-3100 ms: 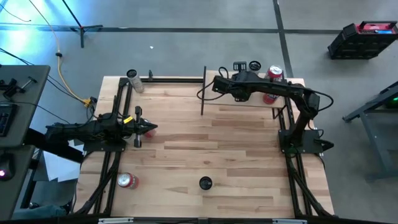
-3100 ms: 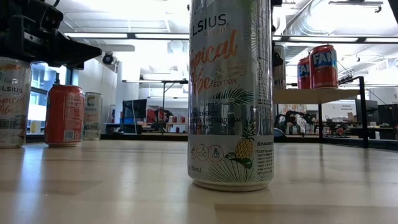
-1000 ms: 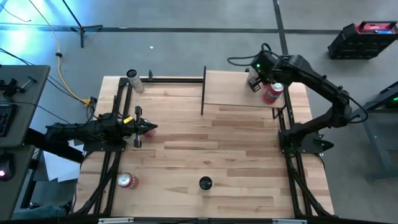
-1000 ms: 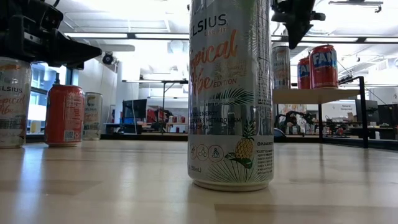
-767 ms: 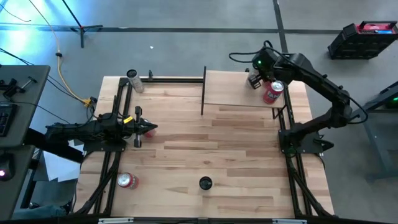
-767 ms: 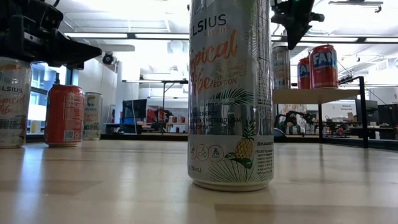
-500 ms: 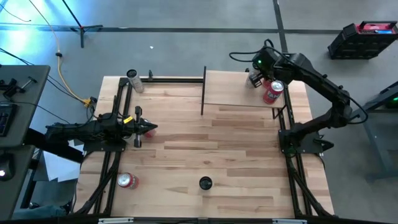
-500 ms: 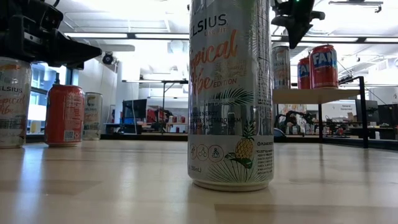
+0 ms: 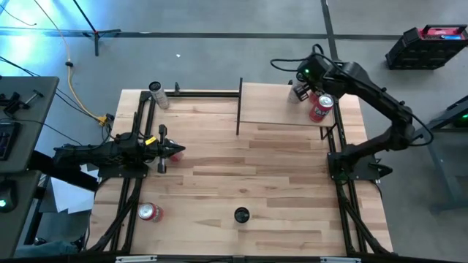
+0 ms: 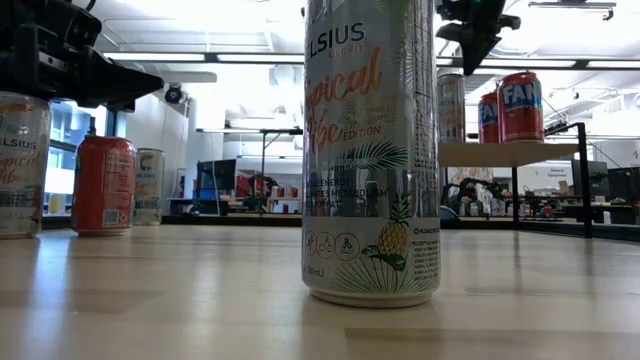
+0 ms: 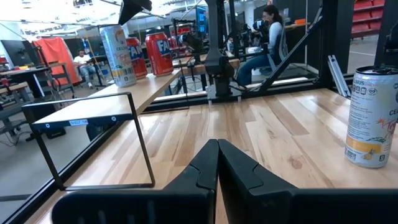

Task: Place canned beverage on shelf
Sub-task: Put the white soda can on the shelf

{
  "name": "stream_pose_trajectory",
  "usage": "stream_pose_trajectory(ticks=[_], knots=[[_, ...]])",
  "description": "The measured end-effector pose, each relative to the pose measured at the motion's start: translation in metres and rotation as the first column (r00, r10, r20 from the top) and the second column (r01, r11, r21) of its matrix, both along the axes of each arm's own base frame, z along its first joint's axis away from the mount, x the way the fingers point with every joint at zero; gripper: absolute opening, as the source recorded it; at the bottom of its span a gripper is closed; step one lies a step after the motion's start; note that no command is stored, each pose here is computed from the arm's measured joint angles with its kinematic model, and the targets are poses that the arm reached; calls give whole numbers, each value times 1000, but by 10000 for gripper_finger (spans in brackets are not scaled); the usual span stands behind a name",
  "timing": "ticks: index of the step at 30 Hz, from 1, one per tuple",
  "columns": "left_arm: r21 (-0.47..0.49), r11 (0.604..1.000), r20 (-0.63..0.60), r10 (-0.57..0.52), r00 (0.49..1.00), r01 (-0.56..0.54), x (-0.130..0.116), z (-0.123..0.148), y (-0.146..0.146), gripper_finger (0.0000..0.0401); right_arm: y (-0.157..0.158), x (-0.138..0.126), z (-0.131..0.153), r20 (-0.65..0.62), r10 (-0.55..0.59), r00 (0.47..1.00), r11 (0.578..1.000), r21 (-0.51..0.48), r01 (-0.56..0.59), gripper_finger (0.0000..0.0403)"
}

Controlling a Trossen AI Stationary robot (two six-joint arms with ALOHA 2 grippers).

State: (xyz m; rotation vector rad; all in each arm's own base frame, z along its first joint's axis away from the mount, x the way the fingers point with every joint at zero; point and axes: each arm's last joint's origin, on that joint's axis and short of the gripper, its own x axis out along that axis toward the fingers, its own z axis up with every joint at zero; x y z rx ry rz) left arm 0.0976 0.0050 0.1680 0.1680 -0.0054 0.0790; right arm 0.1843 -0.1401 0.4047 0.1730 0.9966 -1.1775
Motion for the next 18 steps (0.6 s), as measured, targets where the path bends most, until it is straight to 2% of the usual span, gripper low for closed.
stream_pose_trajectory(ticks=[3, 8, 14, 18], knots=[[0, 1000, 0, 0, 1000, 0, 0, 0, 0, 3, 6, -1, 2, 34, 37, 999, 999, 28, -38, 0], [0, 1000, 0, -1, 1000, 1, 0, 0, 0, 3, 19, 2, 7, 160, 159, 974, 977, 116, -178, 0], [0, 1000, 0, 0, 1000, 0, 0, 0, 0, 3, 20, 7, 11, 198, 177, 964, 979, 67, -194, 1], [0, 1000, -1, -1, 1000, 1, 0, 0, 0, 3, 19, 8, 12, 211, 173, 962, 981, 55, -188, 30]])
